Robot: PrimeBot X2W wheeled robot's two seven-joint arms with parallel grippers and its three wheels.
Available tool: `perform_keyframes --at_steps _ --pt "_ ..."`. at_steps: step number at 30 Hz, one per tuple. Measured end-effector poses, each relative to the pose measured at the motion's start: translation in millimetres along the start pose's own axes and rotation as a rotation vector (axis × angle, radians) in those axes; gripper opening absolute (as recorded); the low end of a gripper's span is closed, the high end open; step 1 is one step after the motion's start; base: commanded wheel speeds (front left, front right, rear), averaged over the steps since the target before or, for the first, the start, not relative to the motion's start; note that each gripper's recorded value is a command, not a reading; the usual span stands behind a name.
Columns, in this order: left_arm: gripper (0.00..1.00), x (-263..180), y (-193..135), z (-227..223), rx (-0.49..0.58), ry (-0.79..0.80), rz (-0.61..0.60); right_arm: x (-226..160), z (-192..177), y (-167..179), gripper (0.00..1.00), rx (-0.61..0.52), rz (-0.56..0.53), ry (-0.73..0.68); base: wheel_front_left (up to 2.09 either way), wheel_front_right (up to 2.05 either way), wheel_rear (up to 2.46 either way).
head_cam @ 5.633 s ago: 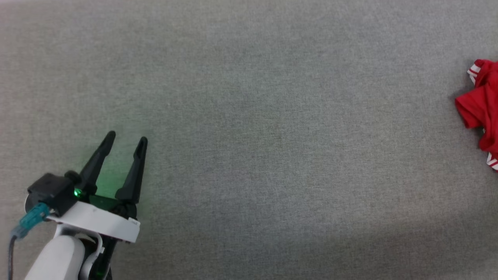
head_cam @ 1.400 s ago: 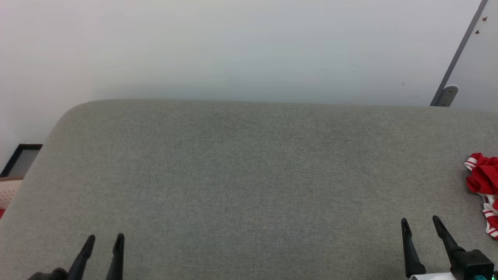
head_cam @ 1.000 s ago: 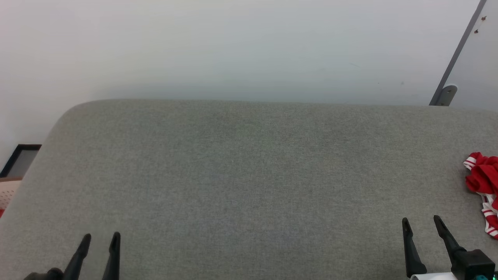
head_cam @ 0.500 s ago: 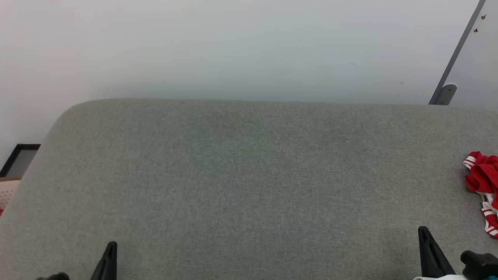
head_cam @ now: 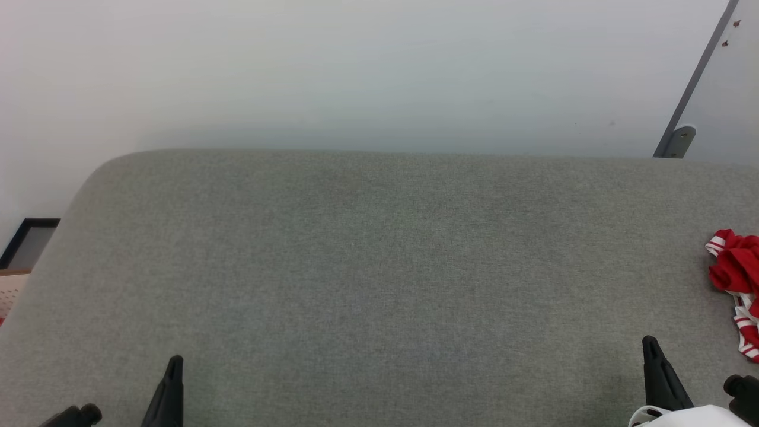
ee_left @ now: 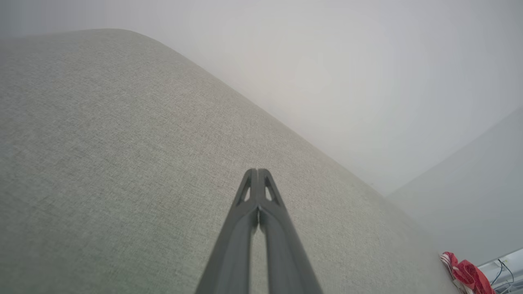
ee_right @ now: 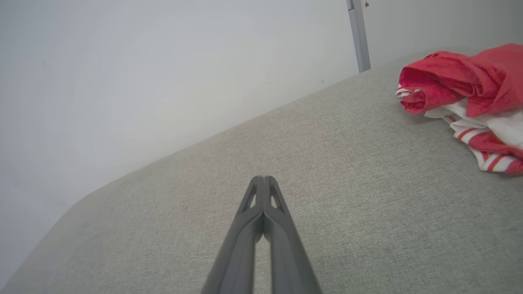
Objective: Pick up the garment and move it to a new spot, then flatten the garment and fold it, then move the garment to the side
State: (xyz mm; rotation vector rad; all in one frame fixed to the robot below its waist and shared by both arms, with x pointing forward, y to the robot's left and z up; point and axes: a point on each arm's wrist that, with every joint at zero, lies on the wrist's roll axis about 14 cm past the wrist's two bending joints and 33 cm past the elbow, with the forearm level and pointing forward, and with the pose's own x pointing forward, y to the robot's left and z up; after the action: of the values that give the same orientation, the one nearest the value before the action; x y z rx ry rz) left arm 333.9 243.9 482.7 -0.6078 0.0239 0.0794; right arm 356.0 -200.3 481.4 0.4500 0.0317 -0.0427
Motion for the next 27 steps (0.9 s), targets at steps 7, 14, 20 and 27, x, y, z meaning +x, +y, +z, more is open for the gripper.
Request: perform_keyframes --at_steps 7,14,20,27 --pt "0.0 5 -2 -1 -0.1 0.001 0.01 3 1 -1 0.0 0.114 -0.012 0.004 0.0 0.0 0.0" --pt "0.0 10 -6 -2 -0.193 0.004 0.014 6 3 -1 0.0 0.221 -0.018 0.004 0.0 0.0 0.0" --pt "0.0 14 -8 -2 -0.265 0.005 0.015 9 5 0 0.0 0.31 -0.019 0.004 0.0 0.0 0.0" --pt "0.0 18 -12 -3 -0.347 0.009 0.014 10 4 -1 0.0 0.401 -0.025 0.01 0.0 0.0 0.0"
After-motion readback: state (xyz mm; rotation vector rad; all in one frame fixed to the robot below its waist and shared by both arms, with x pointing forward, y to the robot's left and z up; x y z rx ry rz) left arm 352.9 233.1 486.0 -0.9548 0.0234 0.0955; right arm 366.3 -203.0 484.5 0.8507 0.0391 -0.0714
